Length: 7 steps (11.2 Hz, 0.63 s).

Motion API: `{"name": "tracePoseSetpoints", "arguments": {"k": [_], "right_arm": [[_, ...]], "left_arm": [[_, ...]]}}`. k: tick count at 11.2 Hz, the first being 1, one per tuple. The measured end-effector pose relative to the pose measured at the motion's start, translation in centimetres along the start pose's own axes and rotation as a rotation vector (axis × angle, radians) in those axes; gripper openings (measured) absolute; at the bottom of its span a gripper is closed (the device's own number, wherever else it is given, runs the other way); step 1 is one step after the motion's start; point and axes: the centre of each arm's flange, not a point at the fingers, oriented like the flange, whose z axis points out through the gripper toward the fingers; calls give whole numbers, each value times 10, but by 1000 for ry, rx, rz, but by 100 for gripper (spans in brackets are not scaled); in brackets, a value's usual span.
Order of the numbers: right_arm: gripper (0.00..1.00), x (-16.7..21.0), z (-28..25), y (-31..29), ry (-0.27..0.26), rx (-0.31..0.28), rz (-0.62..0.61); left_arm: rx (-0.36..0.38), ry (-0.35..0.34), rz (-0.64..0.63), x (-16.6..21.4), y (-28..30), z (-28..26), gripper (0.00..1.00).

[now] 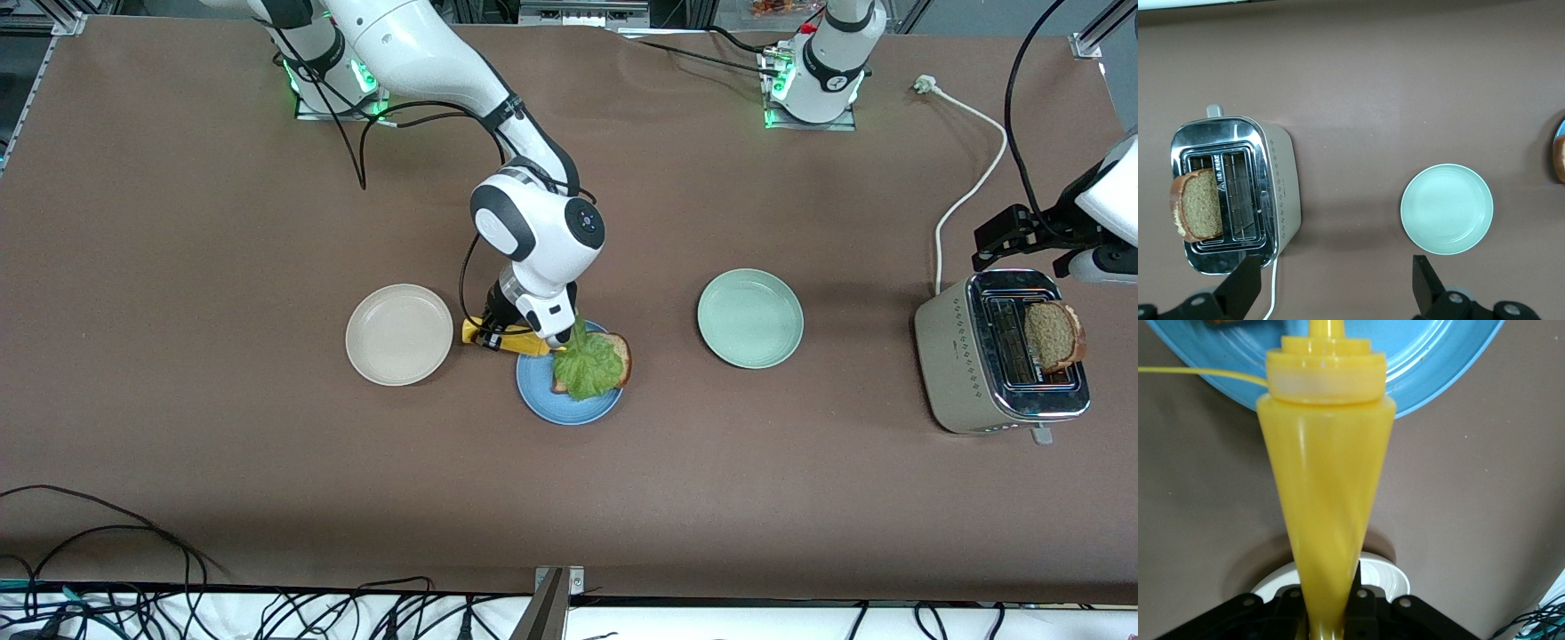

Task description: Make sandwich in blue plate with both arms

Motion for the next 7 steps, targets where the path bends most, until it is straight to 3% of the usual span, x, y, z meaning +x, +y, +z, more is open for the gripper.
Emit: {"name": "tracePoseSetpoints", "arguments": {"k": [7], "right_arm": [[19, -24, 22, 31, -22, 14, 51]], "left_arm": [[-6, 0, -1, 0, 0, 0, 100]]}}
